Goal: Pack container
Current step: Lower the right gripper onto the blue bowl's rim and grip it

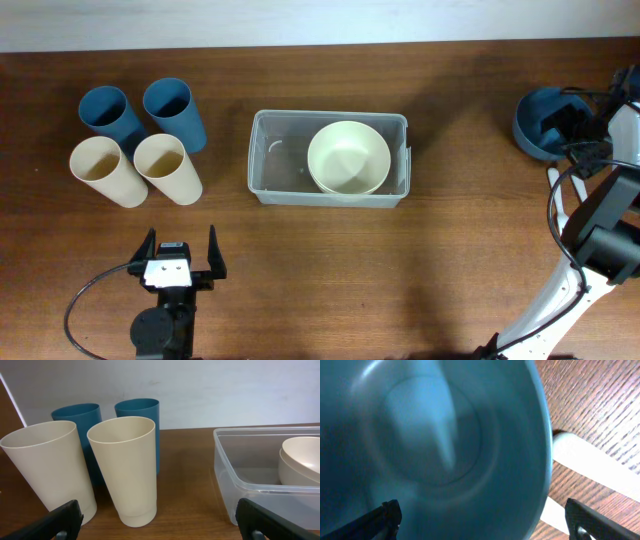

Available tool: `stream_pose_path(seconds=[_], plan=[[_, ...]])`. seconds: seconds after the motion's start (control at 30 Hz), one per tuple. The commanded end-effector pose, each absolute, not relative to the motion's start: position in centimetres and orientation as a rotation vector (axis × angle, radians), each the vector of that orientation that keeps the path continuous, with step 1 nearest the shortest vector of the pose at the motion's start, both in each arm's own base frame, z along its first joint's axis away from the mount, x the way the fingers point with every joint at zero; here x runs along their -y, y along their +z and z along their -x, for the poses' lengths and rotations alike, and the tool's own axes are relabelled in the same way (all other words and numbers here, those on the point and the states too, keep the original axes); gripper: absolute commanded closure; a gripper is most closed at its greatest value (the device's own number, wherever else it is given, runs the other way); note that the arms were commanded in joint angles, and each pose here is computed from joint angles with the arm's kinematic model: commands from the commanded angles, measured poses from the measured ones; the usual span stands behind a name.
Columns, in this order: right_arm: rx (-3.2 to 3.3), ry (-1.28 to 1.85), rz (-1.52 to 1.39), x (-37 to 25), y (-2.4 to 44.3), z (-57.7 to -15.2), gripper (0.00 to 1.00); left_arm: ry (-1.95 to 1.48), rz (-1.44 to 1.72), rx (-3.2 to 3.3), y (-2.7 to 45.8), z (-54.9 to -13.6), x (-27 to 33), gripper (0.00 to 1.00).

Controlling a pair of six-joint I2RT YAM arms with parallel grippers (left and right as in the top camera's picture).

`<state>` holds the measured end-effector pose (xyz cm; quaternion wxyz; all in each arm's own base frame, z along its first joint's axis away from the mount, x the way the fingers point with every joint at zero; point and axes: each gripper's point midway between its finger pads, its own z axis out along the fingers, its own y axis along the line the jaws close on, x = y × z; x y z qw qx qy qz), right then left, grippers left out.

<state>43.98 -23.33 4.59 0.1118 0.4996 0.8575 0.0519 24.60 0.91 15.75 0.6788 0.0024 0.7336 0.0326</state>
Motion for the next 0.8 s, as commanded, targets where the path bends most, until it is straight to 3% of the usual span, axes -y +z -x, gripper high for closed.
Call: stream_pose_path(seconds=[0.0,0.77], plan=[[-2.549,0.109,-1.460,23.5,3.3,-43.6,0.01,0.078,-0.013,-1.650,15.6,-24.6,-0.9,0.00],[-2.623,0.099,-1.324,23.5,2.0,-44.0,0.01,0.078,-0.013,-1.650,15.6,-24.6,-0.9,0.00]])
